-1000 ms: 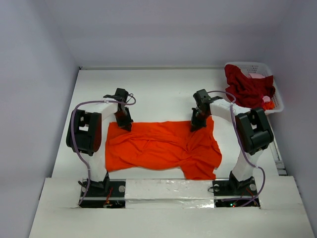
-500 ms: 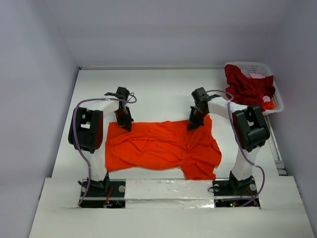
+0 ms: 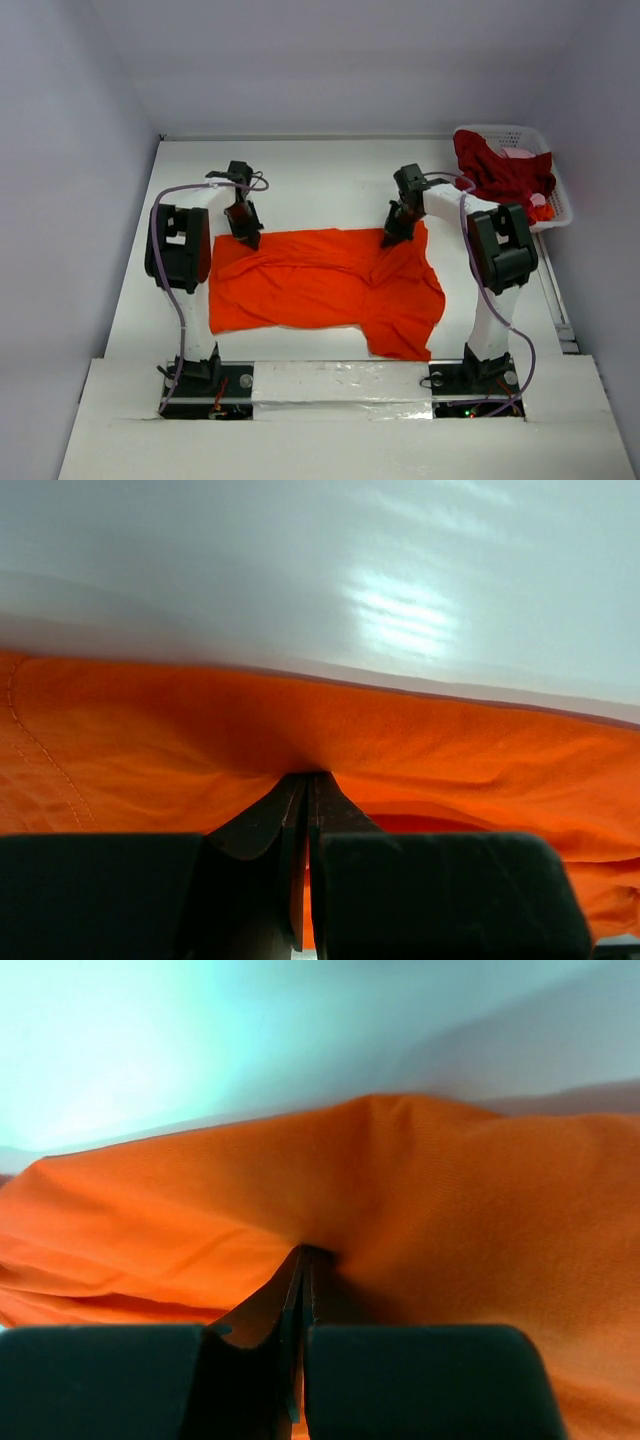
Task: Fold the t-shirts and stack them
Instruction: Fold the flattened tshirt in 1/3 of the way
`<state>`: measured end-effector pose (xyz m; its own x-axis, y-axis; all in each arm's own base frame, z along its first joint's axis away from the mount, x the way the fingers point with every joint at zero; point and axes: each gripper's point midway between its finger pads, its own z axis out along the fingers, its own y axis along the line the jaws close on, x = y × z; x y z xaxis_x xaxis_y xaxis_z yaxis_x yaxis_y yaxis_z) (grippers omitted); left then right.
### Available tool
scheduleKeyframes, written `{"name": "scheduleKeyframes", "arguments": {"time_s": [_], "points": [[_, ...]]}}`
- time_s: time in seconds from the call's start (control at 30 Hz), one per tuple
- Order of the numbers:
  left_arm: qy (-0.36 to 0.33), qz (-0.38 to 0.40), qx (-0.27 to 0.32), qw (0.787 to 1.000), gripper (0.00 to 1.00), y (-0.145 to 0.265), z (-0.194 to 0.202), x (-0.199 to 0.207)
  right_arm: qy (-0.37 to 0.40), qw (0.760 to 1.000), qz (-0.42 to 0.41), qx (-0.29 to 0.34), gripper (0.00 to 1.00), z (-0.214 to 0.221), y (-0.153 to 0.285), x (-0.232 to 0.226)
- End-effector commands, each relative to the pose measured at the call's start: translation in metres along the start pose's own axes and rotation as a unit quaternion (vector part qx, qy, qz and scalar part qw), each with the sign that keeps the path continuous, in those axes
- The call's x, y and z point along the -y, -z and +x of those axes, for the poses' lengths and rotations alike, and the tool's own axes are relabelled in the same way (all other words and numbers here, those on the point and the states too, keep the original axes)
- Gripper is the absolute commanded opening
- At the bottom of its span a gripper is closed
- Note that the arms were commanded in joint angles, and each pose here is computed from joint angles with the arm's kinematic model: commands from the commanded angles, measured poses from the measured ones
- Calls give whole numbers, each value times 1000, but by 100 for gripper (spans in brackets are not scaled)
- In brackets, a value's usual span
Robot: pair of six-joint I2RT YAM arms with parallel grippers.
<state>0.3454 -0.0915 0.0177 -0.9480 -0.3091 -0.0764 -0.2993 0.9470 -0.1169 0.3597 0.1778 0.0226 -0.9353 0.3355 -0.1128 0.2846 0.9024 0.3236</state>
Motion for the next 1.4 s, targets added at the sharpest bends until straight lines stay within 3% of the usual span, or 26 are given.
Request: {"name": "scheduleKeyframes", "arguments": {"time_s": [0.0,0.6,1.13,1.23,1.37], "points": [[8,-39,25,999,0,-10,-27,-27,-14,999,21,30,0,-27,2,9],[34,-17,40,998,0,-11,-76,-20,-13,998,19,54,0,-86,7,-4],[34,-10,33,999,0,-24,-88,-12,-28,998,16,62,0,-128,3,2],[35,-4,37,999,0,-19,-88,-10,-20,997,11,76,0,-132,14,-2],[33,-2,45,998,0,-11,-91,-9,-3,991,5,132,0,-143,64,-12]]}}
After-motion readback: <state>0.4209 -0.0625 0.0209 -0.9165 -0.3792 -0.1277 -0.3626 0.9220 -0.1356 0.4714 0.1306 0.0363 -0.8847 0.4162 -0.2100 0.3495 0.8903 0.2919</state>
